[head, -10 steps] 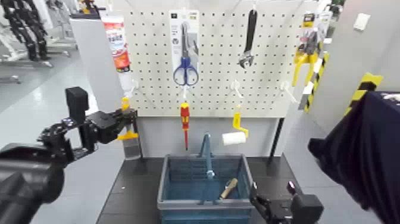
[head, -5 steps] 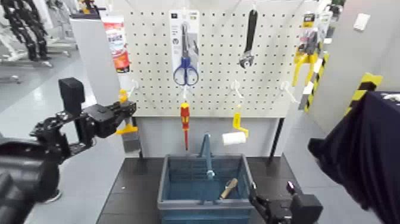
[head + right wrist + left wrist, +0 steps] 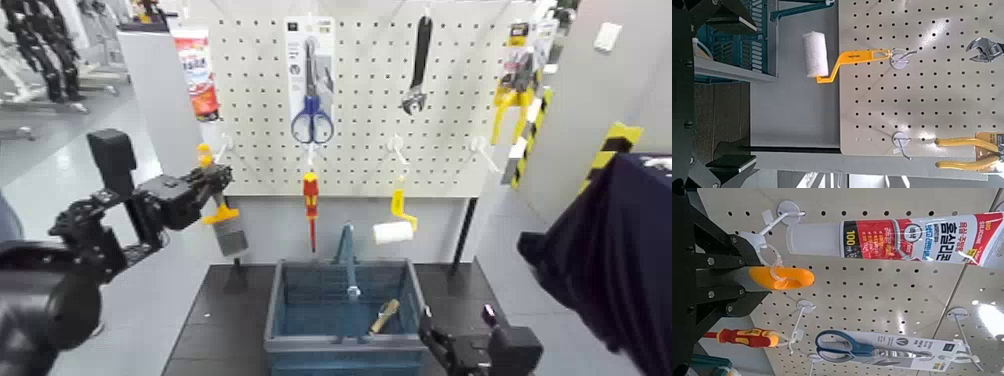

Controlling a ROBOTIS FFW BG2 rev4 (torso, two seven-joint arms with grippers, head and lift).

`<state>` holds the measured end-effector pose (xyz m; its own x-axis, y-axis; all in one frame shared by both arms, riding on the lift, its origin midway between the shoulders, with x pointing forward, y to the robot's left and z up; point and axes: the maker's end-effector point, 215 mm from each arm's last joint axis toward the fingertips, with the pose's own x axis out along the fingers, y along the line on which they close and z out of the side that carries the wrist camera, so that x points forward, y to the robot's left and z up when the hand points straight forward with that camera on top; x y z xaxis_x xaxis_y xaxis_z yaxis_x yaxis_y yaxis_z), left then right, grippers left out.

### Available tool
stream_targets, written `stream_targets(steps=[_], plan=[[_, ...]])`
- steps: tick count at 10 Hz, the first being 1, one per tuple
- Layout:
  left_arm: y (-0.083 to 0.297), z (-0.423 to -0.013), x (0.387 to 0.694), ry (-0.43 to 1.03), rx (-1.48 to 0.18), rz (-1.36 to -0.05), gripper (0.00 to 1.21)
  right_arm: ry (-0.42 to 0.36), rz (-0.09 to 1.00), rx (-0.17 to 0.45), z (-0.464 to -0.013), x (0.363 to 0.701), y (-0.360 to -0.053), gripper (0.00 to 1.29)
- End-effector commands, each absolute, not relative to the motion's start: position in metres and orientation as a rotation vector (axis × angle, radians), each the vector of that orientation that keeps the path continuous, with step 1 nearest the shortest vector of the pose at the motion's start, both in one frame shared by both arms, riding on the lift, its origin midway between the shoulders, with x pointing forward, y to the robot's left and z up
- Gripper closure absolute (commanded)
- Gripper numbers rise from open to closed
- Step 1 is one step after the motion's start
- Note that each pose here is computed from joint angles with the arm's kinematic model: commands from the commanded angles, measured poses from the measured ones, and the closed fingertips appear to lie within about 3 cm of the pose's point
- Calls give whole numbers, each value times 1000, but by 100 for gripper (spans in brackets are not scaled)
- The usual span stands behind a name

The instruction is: Put the yellow paint brush into the crate.

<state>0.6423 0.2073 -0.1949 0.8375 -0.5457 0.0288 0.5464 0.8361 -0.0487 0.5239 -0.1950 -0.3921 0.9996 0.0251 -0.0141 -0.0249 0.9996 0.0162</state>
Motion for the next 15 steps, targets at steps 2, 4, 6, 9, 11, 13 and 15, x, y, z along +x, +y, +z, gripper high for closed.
stream_targets(steps=[2, 4, 6, 9, 11, 13, 15], plan=[[195, -186, 635, -88, -234, -575, 117, 13, 26, 18, -393, 523, -194, 15], [183, -204, 635, -105, -324, -581, 118, 10, 26, 19, -392, 523, -194, 15], [167, -232, 636, -86, -384, -587, 118, 9, 26, 20, -392, 522, -194, 15], [140, -262, 634, -55, -461, -608, 117, 11, 24, 26, -393, 522, -193, 15], [119, -285, 632, -9, -485, -630, 118, 11, 21, 33, -395, 520, -194, 15], [95, -319, 629, 58, -522, -644, 117, 14, 20, 38, -396, 519, -194, 15], [79, -347, 626, 120, -542, -649, 117, 11, 21, 40, -396, 520, -194, 15]])
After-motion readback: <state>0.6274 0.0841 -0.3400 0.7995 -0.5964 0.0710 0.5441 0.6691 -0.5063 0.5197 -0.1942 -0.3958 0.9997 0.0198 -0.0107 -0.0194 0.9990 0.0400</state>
